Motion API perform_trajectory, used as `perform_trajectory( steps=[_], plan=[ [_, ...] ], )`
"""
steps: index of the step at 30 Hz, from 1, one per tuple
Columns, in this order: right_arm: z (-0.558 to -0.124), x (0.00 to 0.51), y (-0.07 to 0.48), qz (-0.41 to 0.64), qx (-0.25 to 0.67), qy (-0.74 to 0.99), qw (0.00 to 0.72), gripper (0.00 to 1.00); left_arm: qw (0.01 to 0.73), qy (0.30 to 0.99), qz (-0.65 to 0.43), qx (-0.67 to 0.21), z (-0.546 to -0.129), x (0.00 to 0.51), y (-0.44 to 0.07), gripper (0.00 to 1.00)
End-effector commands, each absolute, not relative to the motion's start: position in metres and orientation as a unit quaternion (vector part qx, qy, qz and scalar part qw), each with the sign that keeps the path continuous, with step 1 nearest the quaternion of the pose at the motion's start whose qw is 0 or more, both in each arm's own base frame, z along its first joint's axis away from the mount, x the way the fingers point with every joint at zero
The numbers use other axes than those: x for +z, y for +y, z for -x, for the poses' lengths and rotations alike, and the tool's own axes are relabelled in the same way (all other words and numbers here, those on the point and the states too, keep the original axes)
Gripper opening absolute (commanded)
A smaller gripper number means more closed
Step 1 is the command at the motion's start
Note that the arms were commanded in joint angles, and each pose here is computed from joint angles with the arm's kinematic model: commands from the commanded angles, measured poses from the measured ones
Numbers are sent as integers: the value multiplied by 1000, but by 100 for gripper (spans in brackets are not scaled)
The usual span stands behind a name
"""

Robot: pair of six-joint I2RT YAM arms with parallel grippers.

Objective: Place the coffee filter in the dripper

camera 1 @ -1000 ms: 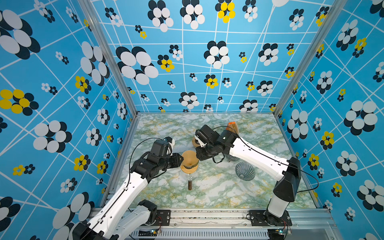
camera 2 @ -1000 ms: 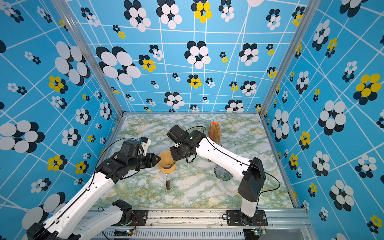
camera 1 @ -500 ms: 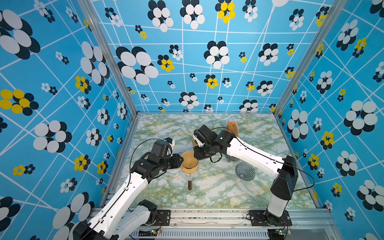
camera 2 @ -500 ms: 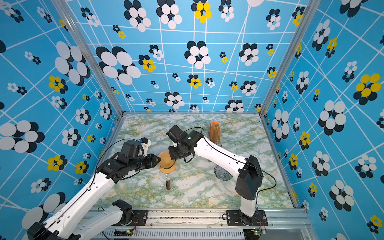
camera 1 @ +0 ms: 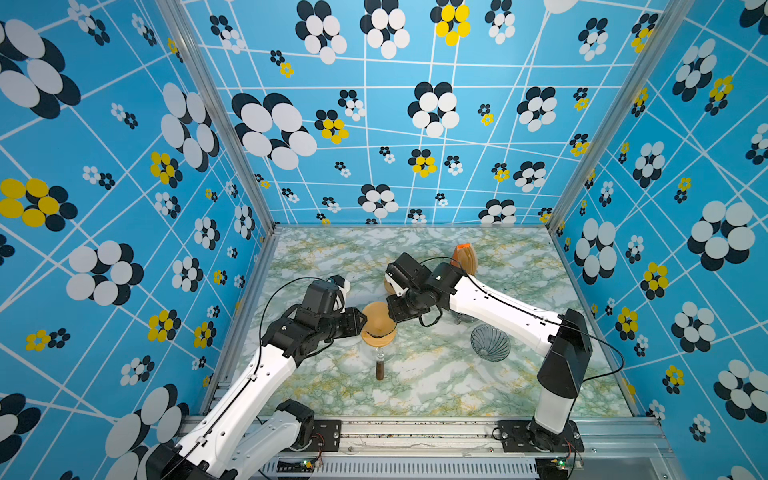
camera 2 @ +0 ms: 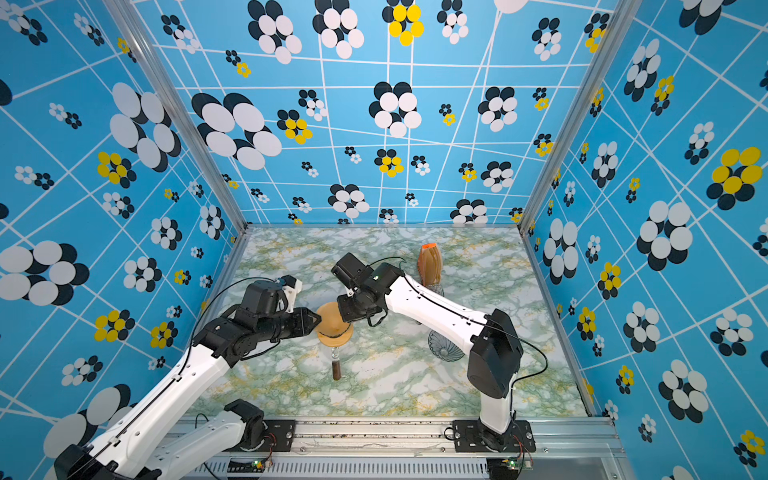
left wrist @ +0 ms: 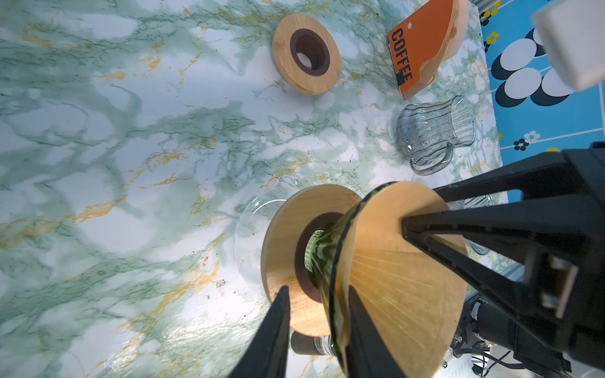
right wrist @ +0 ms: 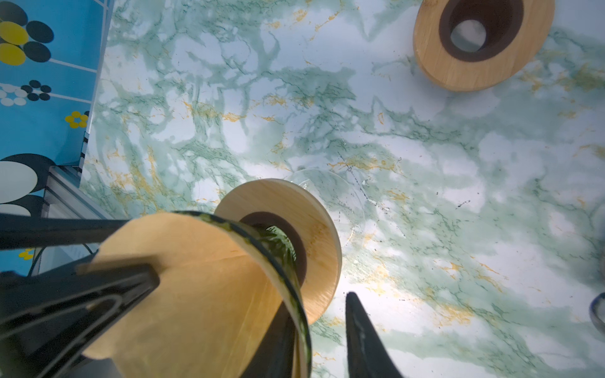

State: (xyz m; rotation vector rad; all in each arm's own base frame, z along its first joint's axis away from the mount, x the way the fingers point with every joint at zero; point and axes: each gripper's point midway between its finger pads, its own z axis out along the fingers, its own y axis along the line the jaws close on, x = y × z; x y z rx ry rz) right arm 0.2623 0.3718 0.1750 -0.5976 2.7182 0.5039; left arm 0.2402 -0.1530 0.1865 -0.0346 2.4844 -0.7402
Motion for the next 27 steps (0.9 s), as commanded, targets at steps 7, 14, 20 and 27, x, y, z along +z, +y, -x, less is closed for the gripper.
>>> perform_trajectory(
  steps=[7, 14, 20, 27],
  plan=[
    [-258, 158, 373, 223, 147, 953, 146, 25, 259, 928, 19, -266, -238, 174, -152, 31],
    [-257, 163, 377, 227, 150, 950, 153, 21, 254, 935, 26, -247, -236, 168, -145, 31],
    [-259, 171, 378, 226, 153, 948, 163, 18, 251, 937, 29, -240, -235, 166, -142, 30],
    [-259, 174, 381, 230, 154, 945, 173, 16, 254, 937, 31, -236, -232, 165, -139, 29]
  ],
)
